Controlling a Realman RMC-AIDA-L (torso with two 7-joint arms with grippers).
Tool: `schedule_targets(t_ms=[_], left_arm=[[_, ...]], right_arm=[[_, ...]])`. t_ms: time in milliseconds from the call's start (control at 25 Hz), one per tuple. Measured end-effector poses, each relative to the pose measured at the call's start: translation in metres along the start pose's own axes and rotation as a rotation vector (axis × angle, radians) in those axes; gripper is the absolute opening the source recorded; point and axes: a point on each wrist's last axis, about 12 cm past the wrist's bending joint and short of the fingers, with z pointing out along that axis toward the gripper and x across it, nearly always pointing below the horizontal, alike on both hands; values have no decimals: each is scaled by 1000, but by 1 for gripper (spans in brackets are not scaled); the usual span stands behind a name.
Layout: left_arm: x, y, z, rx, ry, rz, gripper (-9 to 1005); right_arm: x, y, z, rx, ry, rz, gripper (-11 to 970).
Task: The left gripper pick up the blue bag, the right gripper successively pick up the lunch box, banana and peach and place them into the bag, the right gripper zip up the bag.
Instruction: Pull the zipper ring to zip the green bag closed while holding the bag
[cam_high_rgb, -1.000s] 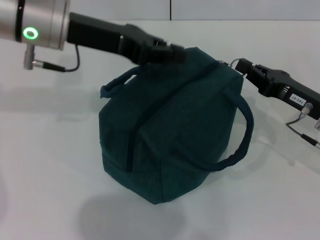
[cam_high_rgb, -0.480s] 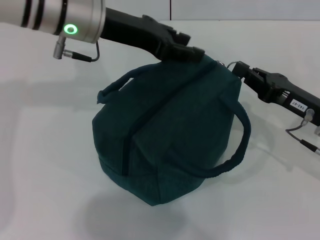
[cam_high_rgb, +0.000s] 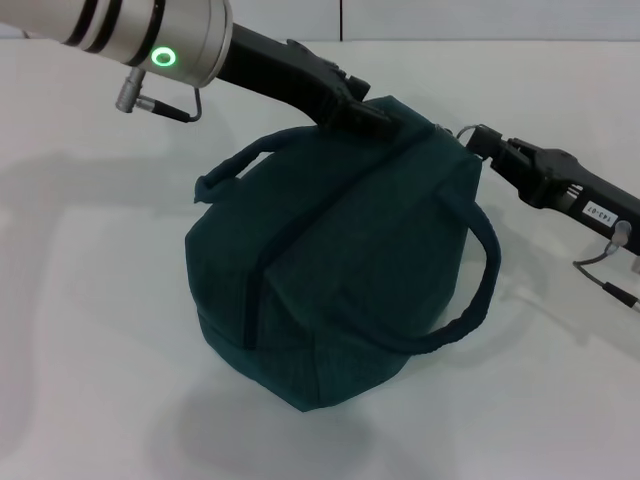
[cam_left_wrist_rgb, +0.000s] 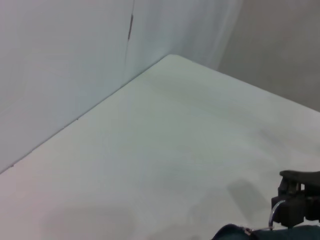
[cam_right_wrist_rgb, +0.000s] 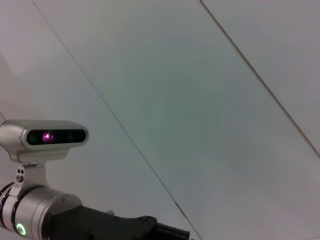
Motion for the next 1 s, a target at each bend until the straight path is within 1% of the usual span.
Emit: schedule_targets(t_ms=[40, 440, 680, 880, 1000], left_arm=[[0, 0, 0, -3, 5, 3, 697], [-2, -1, 0, -5, 21, 18, 501], [-2, -4, 1, 14, 25, 19, 281], [-3, -5, 1, 25, 26, 24, 194], [-4, -6, 1, 29, 24, 24, 178]], right_arm=[[0, 0, -1, 2, -2, 0, 123], [-5, -3, -4, 18, -31, -3, 126], [-9, -7, -7, 53, -65, 0, 128], [-8, -11, -6, 81, -55, -10, 130], [-8, -12, -4, 89, -45, -11, 130]])
